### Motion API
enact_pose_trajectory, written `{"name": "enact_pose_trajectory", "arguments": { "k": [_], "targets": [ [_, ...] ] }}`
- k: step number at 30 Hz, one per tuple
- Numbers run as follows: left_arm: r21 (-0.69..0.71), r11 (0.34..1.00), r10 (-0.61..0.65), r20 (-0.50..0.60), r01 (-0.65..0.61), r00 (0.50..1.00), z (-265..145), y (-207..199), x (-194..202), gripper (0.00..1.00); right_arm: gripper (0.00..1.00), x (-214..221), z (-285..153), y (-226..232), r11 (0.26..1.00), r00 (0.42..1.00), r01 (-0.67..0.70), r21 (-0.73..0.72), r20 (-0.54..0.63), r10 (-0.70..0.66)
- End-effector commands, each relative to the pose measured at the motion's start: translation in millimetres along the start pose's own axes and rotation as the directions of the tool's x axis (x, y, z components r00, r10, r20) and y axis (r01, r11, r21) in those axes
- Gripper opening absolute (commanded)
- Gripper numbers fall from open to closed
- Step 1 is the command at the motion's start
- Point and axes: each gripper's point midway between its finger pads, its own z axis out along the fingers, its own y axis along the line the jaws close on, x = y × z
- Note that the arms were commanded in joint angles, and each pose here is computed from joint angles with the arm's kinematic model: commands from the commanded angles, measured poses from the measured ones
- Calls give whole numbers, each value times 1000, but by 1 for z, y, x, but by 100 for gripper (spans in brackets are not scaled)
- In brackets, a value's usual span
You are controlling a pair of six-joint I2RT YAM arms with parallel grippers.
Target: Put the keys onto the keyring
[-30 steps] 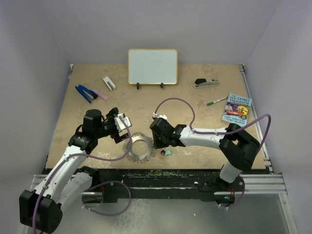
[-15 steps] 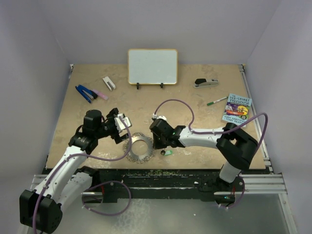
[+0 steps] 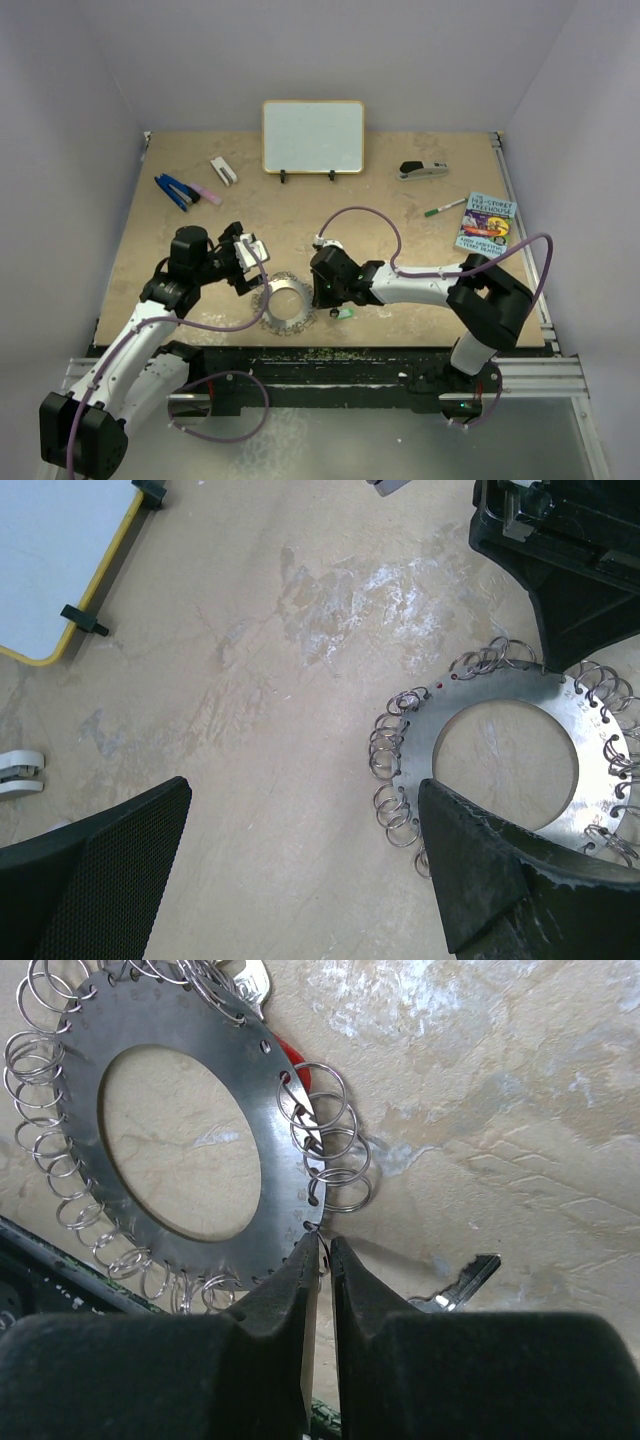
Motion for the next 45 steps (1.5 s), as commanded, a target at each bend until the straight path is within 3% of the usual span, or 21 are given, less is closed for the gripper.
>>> {"name": "enact_pose_trajectory", "arguments": {
  "k": [1, 7, 14, 17, 28, 40, 45],
  "targets": [
    [-13, 1000, 6, 53, -5, 999, -1, 4, -11, 98, 14, -1, -3, 14, 997, 1000, -22, -76, 9, 23],
    [-13, 1000, 6, 56, -5, 998, -1, 3, -11, 98, 14, 1, 1, 14, 997, 1000, -28, -78, 9, 29],
    [-14, 1000, -5, 83, 6, 997, 0, 3, -15, 98, 0, -3, 1, 15, 997, 999, -21, -76, 23, 22],
    [0, 1000, -14, 112, 14, 994, 1, 0, -21, 98, 0, -7, -5, 17, 997, 999, -3, -81, 43, 7],
    [171, 983, -112, 285, 64, 952, -1, -9, -80, 98, 0, -73, -109, 55, 974, 937, 161, -159, 335, -100],
    [399, 909, -261, 312, 124, 913, -4, -34, -141, 98, 0, -99, -152, 62, 987, 919, 90, -131, 392, -32],
    [436, 888, -293, 287, 148, 912, 0, -43, -143, 98, 0, -103, -154, 69, 990, 920, 72, -120, 391, -20]
  ]
}}
